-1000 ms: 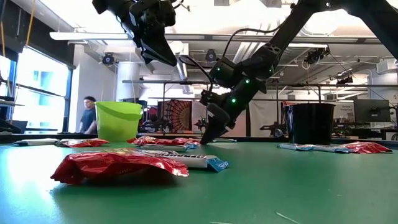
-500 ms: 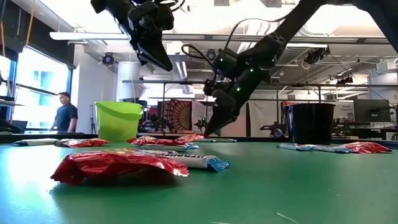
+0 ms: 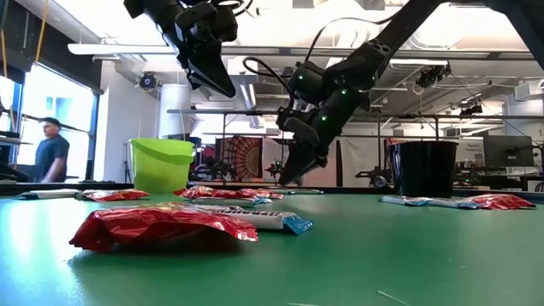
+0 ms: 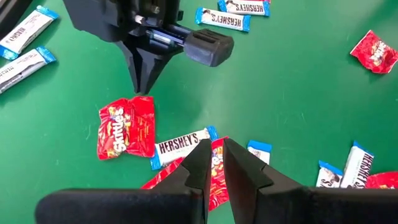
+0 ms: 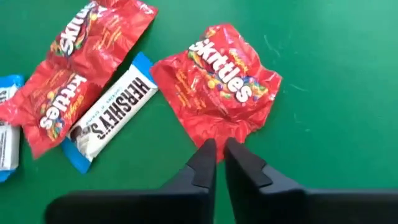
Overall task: Sort candy by brand, put in halloween buckets
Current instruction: Put the red candy into the green bucket
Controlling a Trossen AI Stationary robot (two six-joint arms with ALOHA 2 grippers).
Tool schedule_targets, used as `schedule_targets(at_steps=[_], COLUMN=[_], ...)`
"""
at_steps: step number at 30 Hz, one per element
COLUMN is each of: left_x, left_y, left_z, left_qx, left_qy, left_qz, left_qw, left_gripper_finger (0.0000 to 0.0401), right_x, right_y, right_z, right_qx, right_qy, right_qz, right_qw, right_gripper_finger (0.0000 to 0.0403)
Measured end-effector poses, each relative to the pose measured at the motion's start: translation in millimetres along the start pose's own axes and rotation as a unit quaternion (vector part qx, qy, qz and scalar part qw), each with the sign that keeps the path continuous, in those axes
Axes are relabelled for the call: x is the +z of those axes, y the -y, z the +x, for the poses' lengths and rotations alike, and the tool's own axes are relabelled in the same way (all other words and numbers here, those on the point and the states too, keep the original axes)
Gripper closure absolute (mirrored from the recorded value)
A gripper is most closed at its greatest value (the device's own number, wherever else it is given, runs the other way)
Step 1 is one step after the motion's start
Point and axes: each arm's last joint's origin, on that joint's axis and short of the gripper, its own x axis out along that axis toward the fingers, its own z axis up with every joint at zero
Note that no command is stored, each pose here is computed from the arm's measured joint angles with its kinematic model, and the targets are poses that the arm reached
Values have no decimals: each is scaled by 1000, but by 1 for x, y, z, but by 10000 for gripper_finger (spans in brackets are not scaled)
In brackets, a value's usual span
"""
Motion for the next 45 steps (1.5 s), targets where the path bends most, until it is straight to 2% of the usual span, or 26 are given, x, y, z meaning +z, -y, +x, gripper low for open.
schedule_targets(at_steps=[4,9,13,15,17,21,24,27,30,34,39,45], left_x=[0,0,0,0,-1,-1,-2,-2,-3,-7,-5,-5], left_y=[0,0,0,0,0,0,0,0,-1,-7,-9,0], left_z=[0,0,0,0,0,0,0,0,0,-1,-5,-4], left_qx=[0,0,1,0,-1,-1,-1,0,13,39,32,40], left_qy=[0,0,-1,-2,-4,-6,-7,-8,-15,-32,-23,-20], left_qz=[-2,0,-2,-2,-2,-3,-3,-4,-23,-38,-35,20], left_qw=[1000,1000,1000,1000,1000,1000,1000,1000,1000,998,999,999], left_gripper_finger=[371,371,371,371,371,371,371,371,376,397,394,376], right_x=[1,1,0,-3,-6,-11,-12,-11,-10,-6,10,28], right_y=[-13,-20,-17,-17,-16,-16,-19,-21,-22,-21,-28,-40], right_z=[3,12,19,25,31,39,41,39,34,22,-9,-49], right_qx=[3,-69,-120,-103,-80,-68,-67,-61,-61,-47,-25,25], right_qy=[6,29,35,32,24,11,7,11,9,11,49,103], right_qz=[-18,-32,-20,-24,-34,-30,-33,-35,-35,-17,-1,17], right_qw=[1000,997,992,994,996,997,997,997,998,999,998,994], right_gripper_finger=[319,243,219,219,223,249,289,346,393,393,399,402])
